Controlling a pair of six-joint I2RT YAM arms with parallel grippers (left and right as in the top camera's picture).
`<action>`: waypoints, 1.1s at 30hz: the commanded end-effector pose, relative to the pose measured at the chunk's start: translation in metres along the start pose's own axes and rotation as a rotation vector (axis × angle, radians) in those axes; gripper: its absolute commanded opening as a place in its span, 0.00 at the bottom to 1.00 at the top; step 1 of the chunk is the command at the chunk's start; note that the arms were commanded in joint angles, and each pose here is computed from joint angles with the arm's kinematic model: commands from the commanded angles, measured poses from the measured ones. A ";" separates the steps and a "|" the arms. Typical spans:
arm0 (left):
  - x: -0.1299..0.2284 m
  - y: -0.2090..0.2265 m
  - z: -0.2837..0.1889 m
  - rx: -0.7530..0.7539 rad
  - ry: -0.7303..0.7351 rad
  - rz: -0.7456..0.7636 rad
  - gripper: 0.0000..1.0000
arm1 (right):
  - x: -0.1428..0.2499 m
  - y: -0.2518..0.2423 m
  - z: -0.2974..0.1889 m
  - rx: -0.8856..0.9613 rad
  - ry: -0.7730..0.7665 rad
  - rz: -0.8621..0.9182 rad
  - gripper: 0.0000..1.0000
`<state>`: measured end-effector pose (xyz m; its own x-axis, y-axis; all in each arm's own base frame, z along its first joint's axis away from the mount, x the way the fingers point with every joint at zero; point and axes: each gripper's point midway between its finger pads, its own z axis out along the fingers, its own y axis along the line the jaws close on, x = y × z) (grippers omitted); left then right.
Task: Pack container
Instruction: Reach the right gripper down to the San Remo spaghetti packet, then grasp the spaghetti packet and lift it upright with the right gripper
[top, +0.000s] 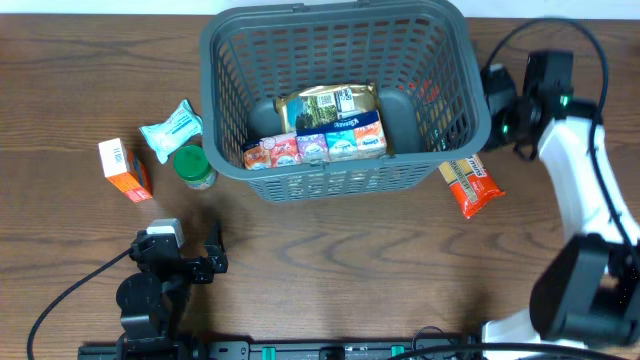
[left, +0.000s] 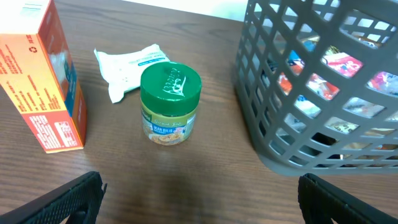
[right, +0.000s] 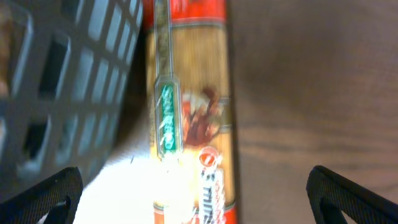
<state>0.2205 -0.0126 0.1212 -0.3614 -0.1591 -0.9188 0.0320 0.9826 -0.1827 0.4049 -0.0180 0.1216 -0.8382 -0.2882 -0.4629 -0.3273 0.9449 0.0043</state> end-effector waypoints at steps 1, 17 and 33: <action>0.008 0.002 0.003 0.000 0.016 0.012 0.99 | 0.030 0.022 0.009 -0.008 0.031 -0.027 0.99; 0.008 0.002 0.003 0.000 0.016 0.013 0.98 | 0.060 0.018 0.061 0.179 -0.105 -0.033 0.99; 0.008 0.002 0.003 -0.001 0.016 0.012 0.98 | 0.065 0.001 0.101 0.219 -0.115 0.027 0.99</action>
<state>0.2205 -0.0126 0.1212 -0.3614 -0.1591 -0.9188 0.0320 0.9826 -0.1827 0.3983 -0.0167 0.0135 -0.7626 -0.2871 -0.5797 -0.2222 0.9578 -0.1822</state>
